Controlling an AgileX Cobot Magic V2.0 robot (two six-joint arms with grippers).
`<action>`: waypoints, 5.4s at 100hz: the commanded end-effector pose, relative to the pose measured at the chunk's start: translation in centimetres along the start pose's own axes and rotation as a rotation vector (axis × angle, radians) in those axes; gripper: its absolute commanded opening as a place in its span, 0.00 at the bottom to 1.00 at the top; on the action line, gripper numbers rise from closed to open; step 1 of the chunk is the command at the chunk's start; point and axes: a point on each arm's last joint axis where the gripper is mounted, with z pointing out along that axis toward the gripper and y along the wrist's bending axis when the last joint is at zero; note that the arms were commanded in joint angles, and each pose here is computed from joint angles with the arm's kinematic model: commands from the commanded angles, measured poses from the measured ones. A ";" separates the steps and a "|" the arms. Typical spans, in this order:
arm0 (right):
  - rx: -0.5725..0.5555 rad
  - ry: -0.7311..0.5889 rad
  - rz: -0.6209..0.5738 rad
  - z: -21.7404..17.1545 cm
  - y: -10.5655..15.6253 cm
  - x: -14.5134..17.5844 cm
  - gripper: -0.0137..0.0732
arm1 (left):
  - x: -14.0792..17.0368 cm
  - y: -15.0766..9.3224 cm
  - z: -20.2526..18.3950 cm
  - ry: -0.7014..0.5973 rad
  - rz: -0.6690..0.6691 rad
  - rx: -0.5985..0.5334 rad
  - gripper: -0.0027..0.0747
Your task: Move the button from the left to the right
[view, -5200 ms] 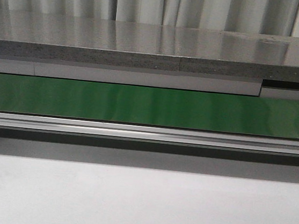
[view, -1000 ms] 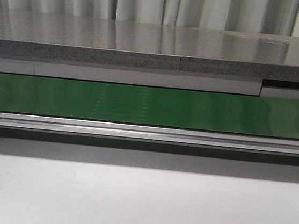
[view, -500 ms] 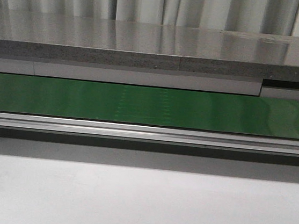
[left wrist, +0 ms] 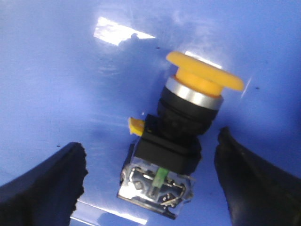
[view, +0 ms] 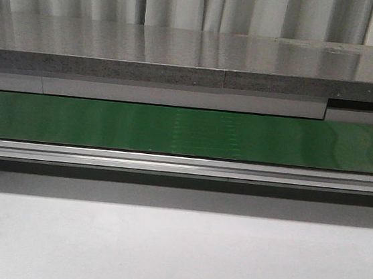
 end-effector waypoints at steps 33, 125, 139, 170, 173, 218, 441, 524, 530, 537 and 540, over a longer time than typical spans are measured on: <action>-0.007 -0.112 0.002 -0.3 0.1 -1.3 0.08 | -1.1 0.1 -1.5 -0.091 -0.002 -0.001 0.48; -0.007 -0.112 0.002 -0.3 0.1 -1.3 0.08 | -0.9 -3.5 -12.8 -0.339 0.010 0.125 0.09; -0.007 -0.112 0.002 -0.3 0.1 -1.3 0.08 | -0.3 -6.1 -12.5 -0.291 0.105 0.144 0.09; -0.007 -0.112 0.002 -0.3 0.1 -1.3 0.08 | 0.2 -8.2 -12.7 -0.288 0.188 0.163 0.23; -0.007 -0.112 0.002 -0.3 0.1 -1.3 0.08 | 0.2 -8.2 -12.7 -0.288 0.187 0.165 0.28; -0.007 -0.112 0.002 -0.3 0.1 -1.3 0.08 | 0.3 -8.9 -11.9 -0.245 0.191 0.220 0.67; -0.007 -0.112 0.002 -0.3 0.1 -1.3 0.08 | 25.0 -3.8 -16.5 -1.324 0.322 0.446 0.47; -0.008 -0.166 0.002 -0.4 0.1 -1.8 0.08 | 25.0 -3.8 -16.5 -1.330 0.320 0.447 0.01; -0.010 -0.219 0.002 -0.5 0.1 -2.3 0.08 | 25.0 -3.8 -16.5 -1.330 0.320 0.447 0.01; -0.012 -0.276 0.003 -0.7 0.1 -3.1 0.08 | 25.0 -3.8 -16.5 -1.330 0.320 0.447 0.01; -0.012 -0.290 0.003 -0.8 0.1 -3.5 0.08 | 25.0 -3.8 -16.5 -1.330 0.320 0.447 0.01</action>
